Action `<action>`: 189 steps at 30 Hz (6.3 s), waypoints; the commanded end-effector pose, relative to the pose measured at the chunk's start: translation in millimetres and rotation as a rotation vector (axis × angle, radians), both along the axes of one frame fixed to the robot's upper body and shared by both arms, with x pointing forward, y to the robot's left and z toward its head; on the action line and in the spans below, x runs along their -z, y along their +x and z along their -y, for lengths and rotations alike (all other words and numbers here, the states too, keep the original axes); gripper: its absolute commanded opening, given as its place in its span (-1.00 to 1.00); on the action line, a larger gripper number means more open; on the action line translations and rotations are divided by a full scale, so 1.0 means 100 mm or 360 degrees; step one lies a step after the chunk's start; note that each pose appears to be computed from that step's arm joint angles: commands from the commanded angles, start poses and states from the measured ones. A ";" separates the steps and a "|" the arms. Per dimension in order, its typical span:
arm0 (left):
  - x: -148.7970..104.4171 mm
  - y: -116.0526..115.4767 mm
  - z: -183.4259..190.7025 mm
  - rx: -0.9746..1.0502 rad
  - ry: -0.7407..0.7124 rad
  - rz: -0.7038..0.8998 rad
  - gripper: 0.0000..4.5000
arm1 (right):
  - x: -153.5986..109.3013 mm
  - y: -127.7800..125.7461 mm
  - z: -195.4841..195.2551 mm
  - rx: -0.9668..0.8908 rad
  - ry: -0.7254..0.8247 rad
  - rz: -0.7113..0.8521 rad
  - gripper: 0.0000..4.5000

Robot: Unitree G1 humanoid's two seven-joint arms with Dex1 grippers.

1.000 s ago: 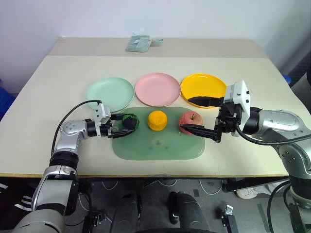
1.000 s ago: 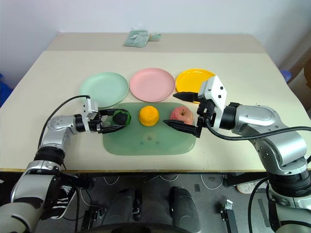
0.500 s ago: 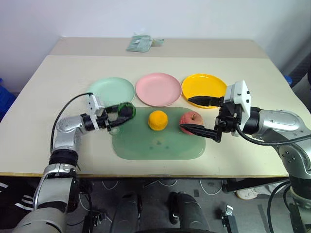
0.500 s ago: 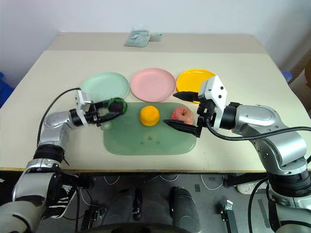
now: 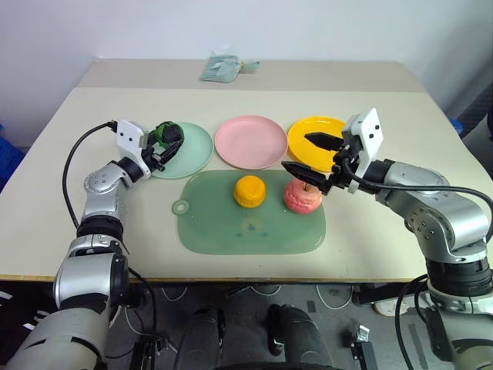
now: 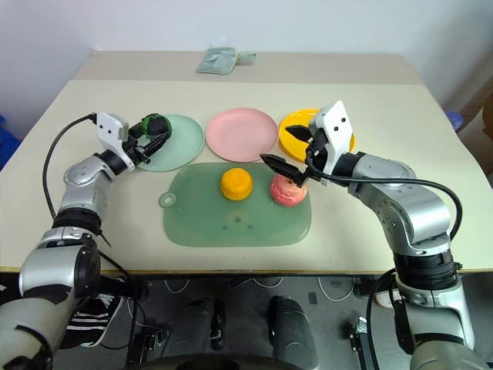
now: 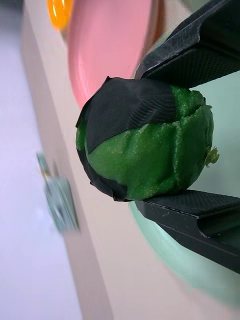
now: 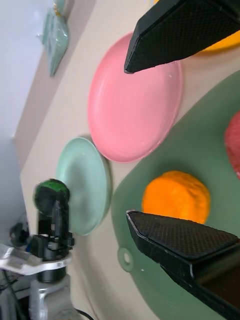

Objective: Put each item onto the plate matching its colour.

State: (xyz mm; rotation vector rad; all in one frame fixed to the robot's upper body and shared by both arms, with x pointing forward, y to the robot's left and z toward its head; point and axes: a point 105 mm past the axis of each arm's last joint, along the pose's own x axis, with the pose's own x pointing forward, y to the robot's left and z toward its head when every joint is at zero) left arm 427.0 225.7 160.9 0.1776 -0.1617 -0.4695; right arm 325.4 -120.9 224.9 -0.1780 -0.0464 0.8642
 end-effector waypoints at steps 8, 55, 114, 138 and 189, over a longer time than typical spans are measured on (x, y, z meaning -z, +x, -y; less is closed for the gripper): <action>-0.10 0.09 0.01 -0.0088 -0.0033 0.0037 0.22 | -0.33 -0.29 -0.21 -0.0279 0.0020 0.0316 1.00; -0.32 -1.13 0.12 0.1243 0.0174 -0.0213 0.98 | 0.48 0.16 -0.86 -0.0191 -0.0548 -0.0202 1.00; -0.41 -1.10 0.38 0.1328 -0.0072 -0.0151 1.00 | -0.25 0.35 0.14 0.0019 -0.0048 -0.0048 0.97; -0.22 -1.20 0.38 0.1443 0.0129 -0.0255 1.00 | 0.57 0.02 0.22 -0.0008 -0.0490 -0.0428 0.97; -0.35 -0.86 0.20 0.0813 0.0034 0.0016 1.00 | -0.23 1.21 -0.74 0.0171 0.0056 0.0221 0.99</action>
